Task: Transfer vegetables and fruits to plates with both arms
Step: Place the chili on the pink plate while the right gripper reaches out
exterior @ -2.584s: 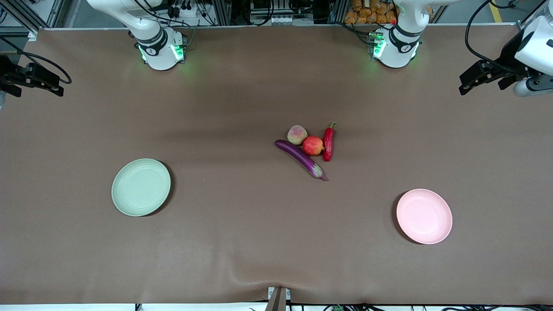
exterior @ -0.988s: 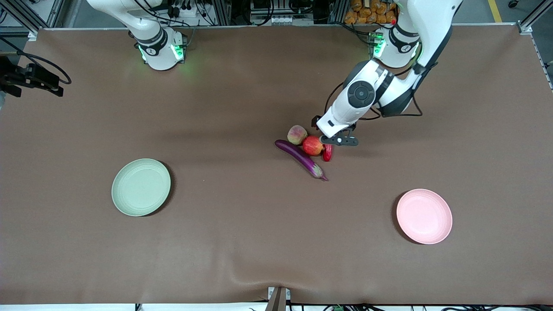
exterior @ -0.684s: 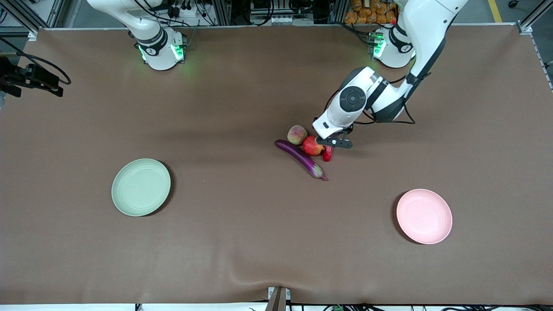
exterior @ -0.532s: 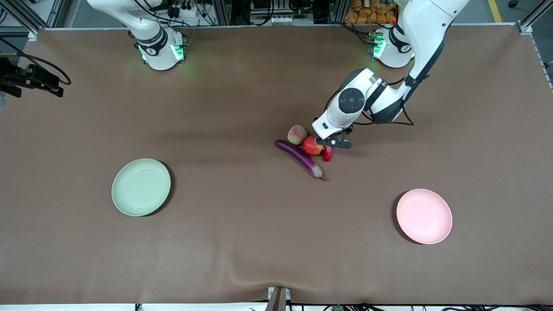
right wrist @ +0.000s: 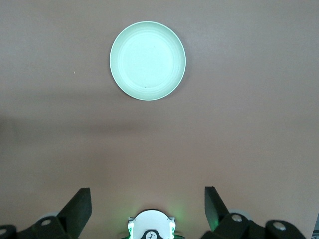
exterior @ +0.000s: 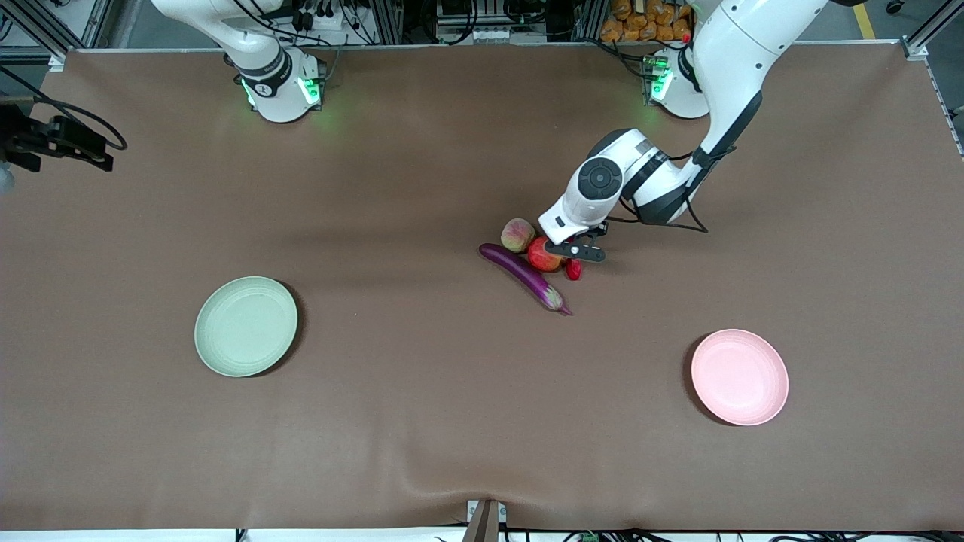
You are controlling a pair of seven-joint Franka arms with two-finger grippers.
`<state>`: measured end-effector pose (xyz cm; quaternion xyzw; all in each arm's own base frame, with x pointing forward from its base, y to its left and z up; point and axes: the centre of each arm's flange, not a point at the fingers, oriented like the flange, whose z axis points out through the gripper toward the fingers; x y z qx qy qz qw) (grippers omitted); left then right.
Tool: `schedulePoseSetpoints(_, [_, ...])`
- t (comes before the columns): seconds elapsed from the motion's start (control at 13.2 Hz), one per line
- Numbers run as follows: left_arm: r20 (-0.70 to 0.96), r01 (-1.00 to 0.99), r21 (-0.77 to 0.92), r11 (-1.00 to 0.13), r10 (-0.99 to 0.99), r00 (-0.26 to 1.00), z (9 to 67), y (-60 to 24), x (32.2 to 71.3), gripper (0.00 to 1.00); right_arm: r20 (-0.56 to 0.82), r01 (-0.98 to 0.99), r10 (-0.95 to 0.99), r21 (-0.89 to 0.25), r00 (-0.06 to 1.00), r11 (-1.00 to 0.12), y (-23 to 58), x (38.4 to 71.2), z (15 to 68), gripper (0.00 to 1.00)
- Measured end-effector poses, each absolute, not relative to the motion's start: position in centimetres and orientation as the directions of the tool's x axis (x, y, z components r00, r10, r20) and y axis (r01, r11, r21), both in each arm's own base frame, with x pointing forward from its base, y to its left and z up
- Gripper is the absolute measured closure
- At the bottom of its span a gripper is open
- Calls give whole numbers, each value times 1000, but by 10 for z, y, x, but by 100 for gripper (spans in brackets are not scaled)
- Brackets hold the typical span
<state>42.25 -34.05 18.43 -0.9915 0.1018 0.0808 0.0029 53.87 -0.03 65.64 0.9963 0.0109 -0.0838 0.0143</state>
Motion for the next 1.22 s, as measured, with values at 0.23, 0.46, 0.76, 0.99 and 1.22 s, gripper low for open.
schedulePoseSetpoints(0.23, [-129, -141, -20, -990, -137, 982, 200, -311, 455, 67, -190, 30, 24, 28, 981, -999, 3, 546, 643, 0])
schedulePoseSetpoints(0.46, [-100, -28, -113, -993, -17, 995, 251, -244, 502, 67, -236, 48, 40, 30, 971, -998, 13, 559, 619, 0])
schedulePoseSetpoints(0.76, [-26, 55, -138, -989, 59, 998, 324, -133, 571, 68, -351, 70, 53, 36, 935, -997, 27, 590, 546, 0])
schedulePoseSetpoints(0.99, [-29, -82, -81, -993, -80, 996, 330, -33, 618, 68, -371, 89, 77, 14, 926, -996, 46, 604, 515, 0])
schedulePoseSetpoints(1.22, [-50, -195, -8, -981, -194, 980, 290, 30, 651, 68, -366, -53, -35, -40, 930, -998, 109, 611, 492, 0])
